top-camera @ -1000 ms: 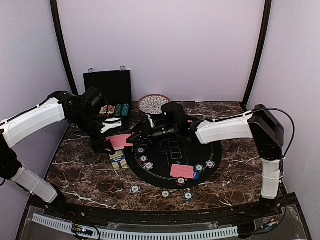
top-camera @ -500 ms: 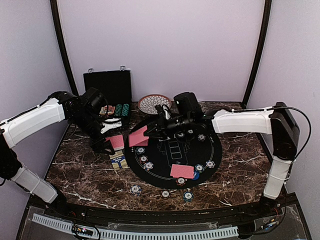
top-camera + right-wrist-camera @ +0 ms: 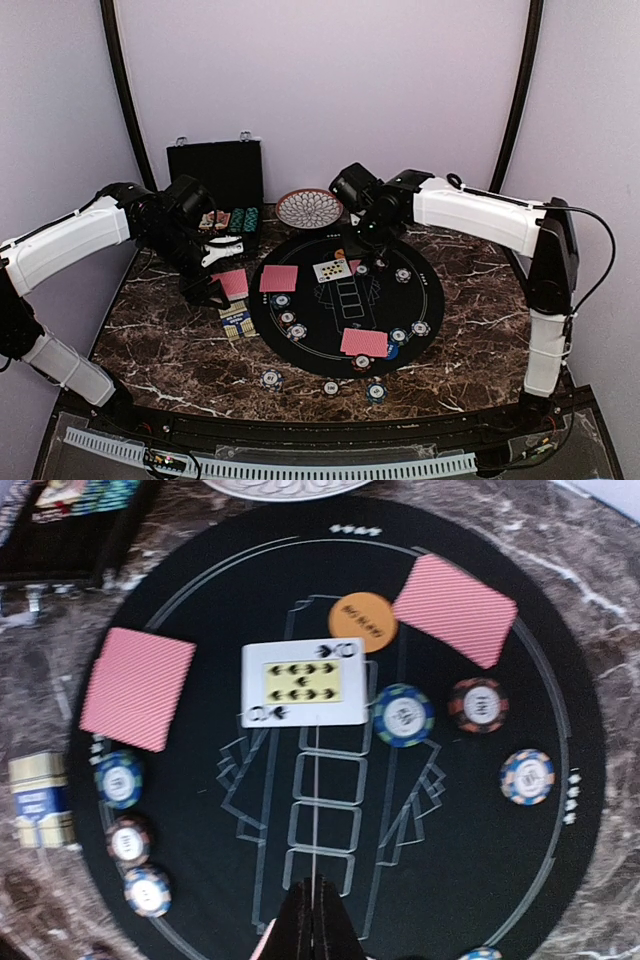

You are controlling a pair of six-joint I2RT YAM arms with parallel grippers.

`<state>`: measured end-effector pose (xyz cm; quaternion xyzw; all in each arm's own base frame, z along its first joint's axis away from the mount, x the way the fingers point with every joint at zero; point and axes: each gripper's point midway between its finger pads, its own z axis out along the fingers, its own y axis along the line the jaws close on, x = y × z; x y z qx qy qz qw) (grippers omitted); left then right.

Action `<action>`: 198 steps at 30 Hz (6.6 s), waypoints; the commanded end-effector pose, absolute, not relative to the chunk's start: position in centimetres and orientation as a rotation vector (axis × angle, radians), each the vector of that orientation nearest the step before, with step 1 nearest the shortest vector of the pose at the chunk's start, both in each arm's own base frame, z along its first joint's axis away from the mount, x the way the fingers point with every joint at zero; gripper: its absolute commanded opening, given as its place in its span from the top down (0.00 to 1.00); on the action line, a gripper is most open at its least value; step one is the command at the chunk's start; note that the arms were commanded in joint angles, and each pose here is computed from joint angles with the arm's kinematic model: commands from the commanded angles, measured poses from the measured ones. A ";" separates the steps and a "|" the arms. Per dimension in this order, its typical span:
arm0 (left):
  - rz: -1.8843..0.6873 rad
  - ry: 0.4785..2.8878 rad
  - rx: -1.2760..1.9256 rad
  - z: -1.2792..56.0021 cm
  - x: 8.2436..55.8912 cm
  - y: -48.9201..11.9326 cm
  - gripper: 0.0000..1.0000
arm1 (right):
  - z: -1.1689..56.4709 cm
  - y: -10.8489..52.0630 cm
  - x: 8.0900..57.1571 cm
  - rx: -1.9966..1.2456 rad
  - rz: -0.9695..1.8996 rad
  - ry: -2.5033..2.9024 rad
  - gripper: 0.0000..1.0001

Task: Distribute texas hold em gaming equipment

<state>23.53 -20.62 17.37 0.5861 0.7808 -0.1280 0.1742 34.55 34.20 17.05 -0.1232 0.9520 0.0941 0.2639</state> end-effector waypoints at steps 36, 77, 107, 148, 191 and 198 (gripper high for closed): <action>-0.385 2.187 1.655 17.9 23.0 -20.7 1.00 | 4.9 40.6 39.1 -0.452 -0.197 2.572 1.00; -0.377 2.193 1.670 17.5 23.0 -20.6 1.00 | 7.1 34.2 41.8 -0.065 0.454 2.660 0.38; -0.366 2.191 1.666 17.5 22.9 -20.4 1.00 | 4.0 37.1 37.6 -0.192 0.597 2.748 0.44; -0.364 2.159 1.656 18.6 22.9 -20.5 1.00 | 17.4 43.2 25.5 0.122 1.238 2.362 0.02; -0.440 2.149 1.665 18.9 22.5 -21.3 1.00 | 19.3 56.5 21.6 -0.610 1.905 2.322 0.16; -0.434 2.146 1.667 19.0 22.5 -21.2 1.00 | 18.1 57.5 22.1 -0.597 1.905 2.366 0.17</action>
